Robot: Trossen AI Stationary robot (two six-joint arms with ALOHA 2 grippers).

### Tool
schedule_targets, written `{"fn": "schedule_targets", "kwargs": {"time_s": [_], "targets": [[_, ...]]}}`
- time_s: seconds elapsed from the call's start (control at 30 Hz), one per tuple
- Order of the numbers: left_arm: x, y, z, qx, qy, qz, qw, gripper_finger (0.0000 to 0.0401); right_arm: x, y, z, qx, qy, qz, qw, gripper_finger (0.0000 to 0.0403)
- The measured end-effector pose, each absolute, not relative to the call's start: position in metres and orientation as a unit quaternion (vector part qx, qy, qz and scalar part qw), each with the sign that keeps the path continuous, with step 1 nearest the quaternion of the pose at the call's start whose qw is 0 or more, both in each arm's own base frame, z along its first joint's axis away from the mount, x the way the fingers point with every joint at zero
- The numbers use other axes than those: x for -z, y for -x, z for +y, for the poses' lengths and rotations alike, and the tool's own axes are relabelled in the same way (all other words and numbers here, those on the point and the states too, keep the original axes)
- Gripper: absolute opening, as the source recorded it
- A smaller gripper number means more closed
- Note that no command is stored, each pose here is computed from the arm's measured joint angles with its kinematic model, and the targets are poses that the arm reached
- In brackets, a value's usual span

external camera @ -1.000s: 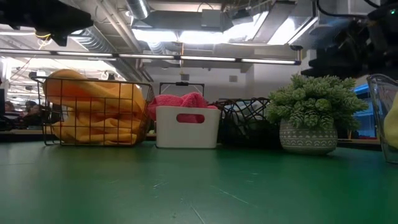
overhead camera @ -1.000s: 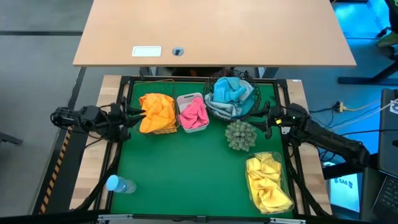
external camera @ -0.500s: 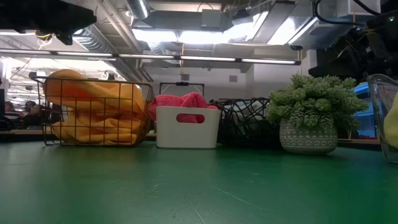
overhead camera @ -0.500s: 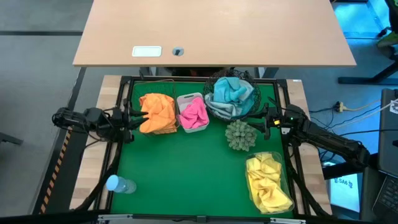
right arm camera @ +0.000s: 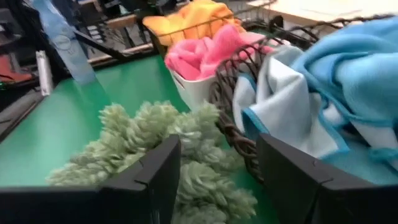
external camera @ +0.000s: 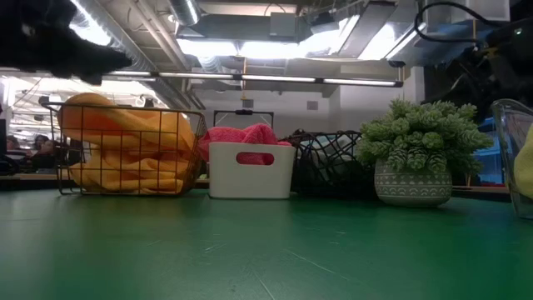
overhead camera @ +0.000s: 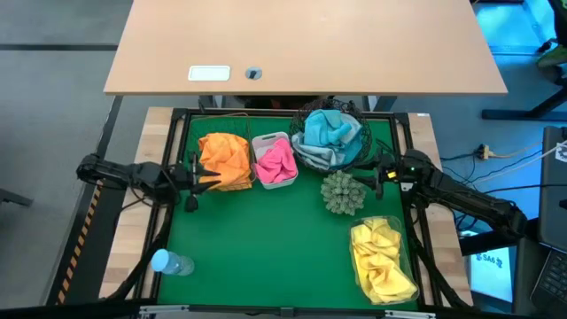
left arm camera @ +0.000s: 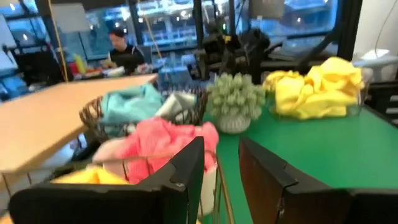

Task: Sort microfiber towel by color & place in baskets
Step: Return to Home Position

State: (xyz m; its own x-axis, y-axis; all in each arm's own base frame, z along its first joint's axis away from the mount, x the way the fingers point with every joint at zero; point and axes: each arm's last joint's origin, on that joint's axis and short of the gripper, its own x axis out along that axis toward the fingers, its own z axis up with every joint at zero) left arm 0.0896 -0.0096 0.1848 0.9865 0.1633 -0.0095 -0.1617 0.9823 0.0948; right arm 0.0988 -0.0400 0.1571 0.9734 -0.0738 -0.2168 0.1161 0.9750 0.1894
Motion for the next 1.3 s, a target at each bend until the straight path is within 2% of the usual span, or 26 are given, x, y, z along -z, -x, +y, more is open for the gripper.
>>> {"fn": "schedule_targets", "kwargs": {"time_s": [0.1, 0.87, 1.3], "targets": [[-0.173, -0.092, -0.010, -0.081, -0.041, 0.024, 0.996, 0.0095, -0.156, -0.099, -0.041, 0.058, -0.103, 0.111, 0.987, 0.0209], [-0.173, -0.092, -0.011, -0.072, -0.011, 0.019, 0.997, 0.0095, -0.156, -0.099, -0.041, 0.062, -0.101, 0.110, 0.987, 0.0209], [-0.173, -0.092, -0.011, -0.073, -0.011, 0.018, 0.997, 0.0095, -0.169, -0.096, -0.017, -0.008, -0.061, 0.042, 0.997, 0.0209]]}}
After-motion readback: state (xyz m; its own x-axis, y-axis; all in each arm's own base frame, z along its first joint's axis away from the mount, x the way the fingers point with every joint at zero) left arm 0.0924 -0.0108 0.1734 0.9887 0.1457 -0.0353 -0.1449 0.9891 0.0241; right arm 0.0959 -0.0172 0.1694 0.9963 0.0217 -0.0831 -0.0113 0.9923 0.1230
